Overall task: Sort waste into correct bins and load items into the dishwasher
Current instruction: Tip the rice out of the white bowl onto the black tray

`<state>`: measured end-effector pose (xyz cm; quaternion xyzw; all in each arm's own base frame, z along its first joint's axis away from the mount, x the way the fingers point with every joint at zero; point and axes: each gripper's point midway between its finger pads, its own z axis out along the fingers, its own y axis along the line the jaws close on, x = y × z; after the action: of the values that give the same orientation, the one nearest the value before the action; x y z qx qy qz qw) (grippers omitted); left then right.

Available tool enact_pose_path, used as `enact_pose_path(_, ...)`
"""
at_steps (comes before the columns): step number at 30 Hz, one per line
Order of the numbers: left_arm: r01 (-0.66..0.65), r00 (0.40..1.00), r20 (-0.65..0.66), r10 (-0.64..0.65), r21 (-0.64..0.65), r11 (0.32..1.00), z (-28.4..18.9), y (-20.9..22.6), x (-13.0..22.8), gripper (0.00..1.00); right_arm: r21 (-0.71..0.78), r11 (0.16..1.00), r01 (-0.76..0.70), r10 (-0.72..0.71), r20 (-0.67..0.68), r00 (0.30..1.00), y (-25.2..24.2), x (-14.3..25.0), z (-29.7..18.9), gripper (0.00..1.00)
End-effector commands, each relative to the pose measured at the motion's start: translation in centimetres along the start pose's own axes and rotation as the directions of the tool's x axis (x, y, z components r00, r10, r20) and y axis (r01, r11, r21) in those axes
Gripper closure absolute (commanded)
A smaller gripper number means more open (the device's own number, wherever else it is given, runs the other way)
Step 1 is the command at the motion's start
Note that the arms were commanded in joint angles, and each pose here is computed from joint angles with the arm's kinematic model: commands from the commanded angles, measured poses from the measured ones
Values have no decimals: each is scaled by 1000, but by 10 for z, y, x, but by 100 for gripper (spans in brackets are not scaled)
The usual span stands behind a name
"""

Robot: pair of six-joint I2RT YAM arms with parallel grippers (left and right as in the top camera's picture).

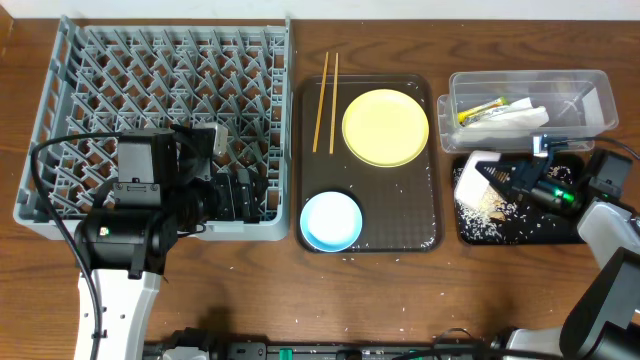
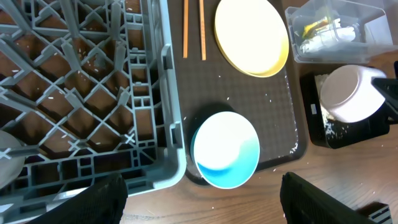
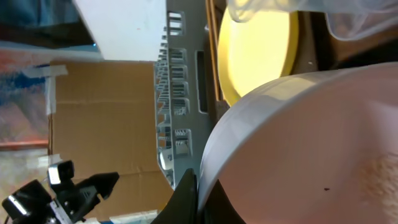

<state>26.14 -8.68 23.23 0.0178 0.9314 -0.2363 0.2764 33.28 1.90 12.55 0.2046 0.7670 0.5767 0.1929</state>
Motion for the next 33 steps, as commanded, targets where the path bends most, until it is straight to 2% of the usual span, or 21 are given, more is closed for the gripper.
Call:
enact_pose_path(1, -24, 1000, 14, 24, -6, 1000, -4, -2, -4, 20, -152, 964, 217, -220, -2, 976, 30, 0, -6, 99)
enact_pose_path(3, -25, 1000, 16, 25, -6, 1000, -4, -2, -5, 20, -44, 995, 85, -85, 12, 996, 11, -6, -4, 99)
enact_pose_path(5, -25, 1000, 17, 26, -5, 1000, -4, -2, -5, 20, -208, 942, 263, -271, -11, 962, 40, 4, -6, 99)
enact_pose_path(7, -26, 999, 18, 26, -5, 1000, -4, -2, -5, 20, -106, 984, 140, -141, -4, 990, 23, -3, -3, 99)
enact_pose_path(9, -27, 999, 19, 27, -5, 1000, -4, -2, -5, 20, -270, 910, 314, -329, -9, 944, 51, 7, -8, 99)
enact_pose_path(10, -26, 999, 18, 26, -5, 1000, -4, -2, -5, 20, -235, 930, 283, -294, -15, 956, 47, 4, -5, 99)
enact_pose_path(11, -26, 999, 19, 26, -5, 1000, -4, -2, -5, 20, -84, 989, 119, -120, -2, 993, 22, -5, -1, 99)
enact_pose_path(12, -27, 999, 20, 27, -5, 1000, -4, -2, -6, 20, -13, 998, 57, -57, 12, 998, 8, -6, 0, 99)
enact_pose_path(15, -27, 999, 20, 27, -5, 1000, -4, -2, -6, 20, -215, 935, 281, -292, -19, 956, 43, 6, -2, 99)
enact_pose_path(17, -27, 999, 21, 27, -5, 1000, -4, -2, -6, 20, -55, 995, 84, -85, -4, 996, 16, -4, 1, 99)
enact_pose_path(18, -27, 999, 21, 27, -5, 1000, -4, -2, -6, 20, -54, 998, 43, -44, -10, 999, 15, -1, 0, 99)
enact_pose_path(20, -23, 1000, 20, 23, -5, 1000, -4, -2, -6, 20, -278, 929, 245, -267, -44, 963, 54, 11, -5, 99)
enact_pose_path(21, -19, 1000, 21, 20, -4, 1000, -4, -2, -6, 20, -274, 926, 259, -281, -43, 959, 56, 11, -4, 99)
enact_pose_path(22, -20, 1000, 21, 20, -4, 1000, -4, -2, -6, 20, -190, 957, 218, -228, -31, 973, 45, 4, 0, 99)
enact_pose_path(23, -21, 1000, 23, 21, -5, 1000, -4, -2, -6, 20, -55, 996, 74, -75, -5, 997, 23, -3, 2, 98)
enact_pose_path(24, -21, 999, 24, 21, -4, 1000, -4, -2, -7, 20, -17, 999, 37, -36, 4, 999, 16, -4, 2, 99)
enact_pose_path(26, -20, 1000, 21, 20, -4, 1000, -4, -2, -6, 20, -156, 968, 198, -204, -27, 979, 42, 2, 2, 99)
enact_pose_path(29, -22, 999, 25, 22, -4, 1000, -4, -2, -7, 20, 3, 999, 51, -51, 13, 999, 15, -5, 4, 99)
enact_pose_path(30, -23, 999, 27, 23, -4, 1000, -4, -2, -8, 20, -7, 996, 84, -84, 8, 996, 17, -5, 4, 99)
enact_pose_path(31, -23, 999, 27, 23, -4, 1000, -4, -2, -7, 20, -102, 970, 222, -225, -13, 974, 35, 0, 5, 99)
enact_pose_path(33, -23, 999, 28, 23, -3, 1000, -4, -2, -8, 20, -183, 927, 326, -334, -16, 942, 50, 3, 4, 99)
